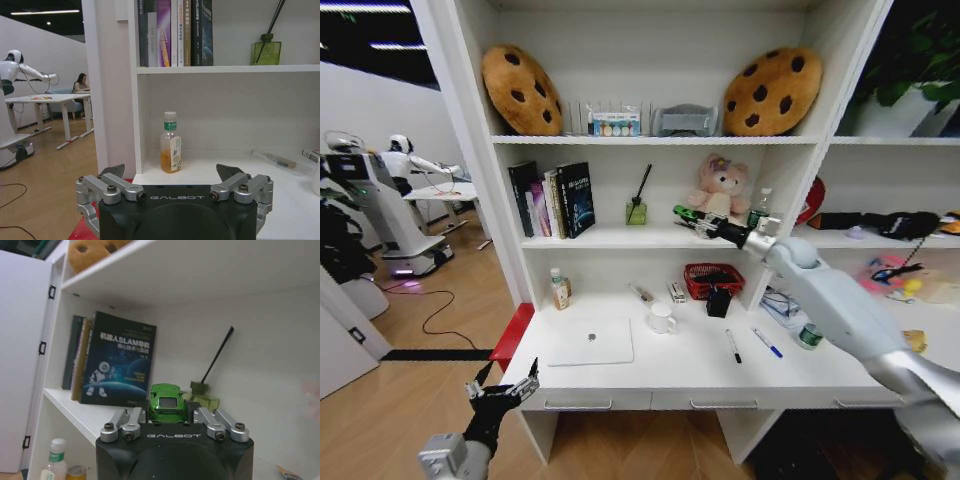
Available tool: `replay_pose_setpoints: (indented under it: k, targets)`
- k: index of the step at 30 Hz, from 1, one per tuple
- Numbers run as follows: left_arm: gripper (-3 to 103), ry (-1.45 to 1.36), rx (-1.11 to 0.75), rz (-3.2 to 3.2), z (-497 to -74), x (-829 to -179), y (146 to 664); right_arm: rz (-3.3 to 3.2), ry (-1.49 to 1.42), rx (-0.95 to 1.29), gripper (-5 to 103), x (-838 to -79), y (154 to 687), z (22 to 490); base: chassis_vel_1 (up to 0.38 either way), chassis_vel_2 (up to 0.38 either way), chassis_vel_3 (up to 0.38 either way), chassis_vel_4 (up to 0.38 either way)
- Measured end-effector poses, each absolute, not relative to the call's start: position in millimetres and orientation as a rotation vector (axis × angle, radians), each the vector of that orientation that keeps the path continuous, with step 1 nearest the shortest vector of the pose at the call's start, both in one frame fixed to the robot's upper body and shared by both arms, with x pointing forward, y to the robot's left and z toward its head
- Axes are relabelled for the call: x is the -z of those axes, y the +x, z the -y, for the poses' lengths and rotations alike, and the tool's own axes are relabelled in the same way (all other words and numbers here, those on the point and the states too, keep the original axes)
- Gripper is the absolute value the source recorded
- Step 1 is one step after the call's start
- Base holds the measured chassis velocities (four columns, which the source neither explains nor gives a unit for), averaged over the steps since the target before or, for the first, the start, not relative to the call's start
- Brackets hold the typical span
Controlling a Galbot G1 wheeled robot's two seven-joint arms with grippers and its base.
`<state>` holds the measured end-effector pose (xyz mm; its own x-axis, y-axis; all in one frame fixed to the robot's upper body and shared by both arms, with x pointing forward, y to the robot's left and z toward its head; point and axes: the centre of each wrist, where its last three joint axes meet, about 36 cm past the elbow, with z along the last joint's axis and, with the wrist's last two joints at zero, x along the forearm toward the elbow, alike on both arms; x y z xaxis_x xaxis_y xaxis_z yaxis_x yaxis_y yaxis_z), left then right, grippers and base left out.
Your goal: Organize the objects on the table.
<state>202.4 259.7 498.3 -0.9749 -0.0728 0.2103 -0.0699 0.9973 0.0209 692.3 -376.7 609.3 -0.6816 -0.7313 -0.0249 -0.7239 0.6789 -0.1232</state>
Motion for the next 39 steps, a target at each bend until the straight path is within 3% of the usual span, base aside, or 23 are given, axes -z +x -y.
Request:
replay_pose_setpoints:
  k: [8, 22, 29, 32, 34, 37, 39]
  targets:
    - [100, 0.105, 0.02, 2.927, -260, -498, 202, -2.918, -1.23, 0.148, 36, -588, 732, 345, 0.0, 0.0, 0.0, 0.0]
    - [100, 0.106, 0.019, 2.927, -260, -498, 202, -2.93, -1.264, 0.174, 36, -574, 757, 291, 0.0, 0.0, 0.0, 0.0]
    - [100, 0.106, 0.02, 2.927, -260, -498, 202, -2.935, -1.256, 0.181, 36, -574, 753, 289, 0.0, 0.0, 0.0, 0.0]
    - [100, 0.105, 0.02, 2.927, -260, -498, 202, -2.944, -1.248, 0.198, 46, -577, 747, 300, 0.0, 0.0, 0.0, 0.0]
    - [100, 0.105, 0.02, 2.927, -260, -498, 202, -2.947, -1.243, 0.205, 46, -578, 745, 305, 0.0, 0.0, 0.0, 0.0]
    - [100, 0.106, 0.02, 2.927, -260, -498, 202, -2.954, -1.2, 0.2, 62, -582, 739, 318, 0.0, 0.0, 0.0, 0.0]
    - [100, 0.105, 0.02, 2.927, -260, -498, 202, -2.953, -1.176, 0.188, 68, -585, 735, 322, 0.0, 0.0, 0.0, 0.0]
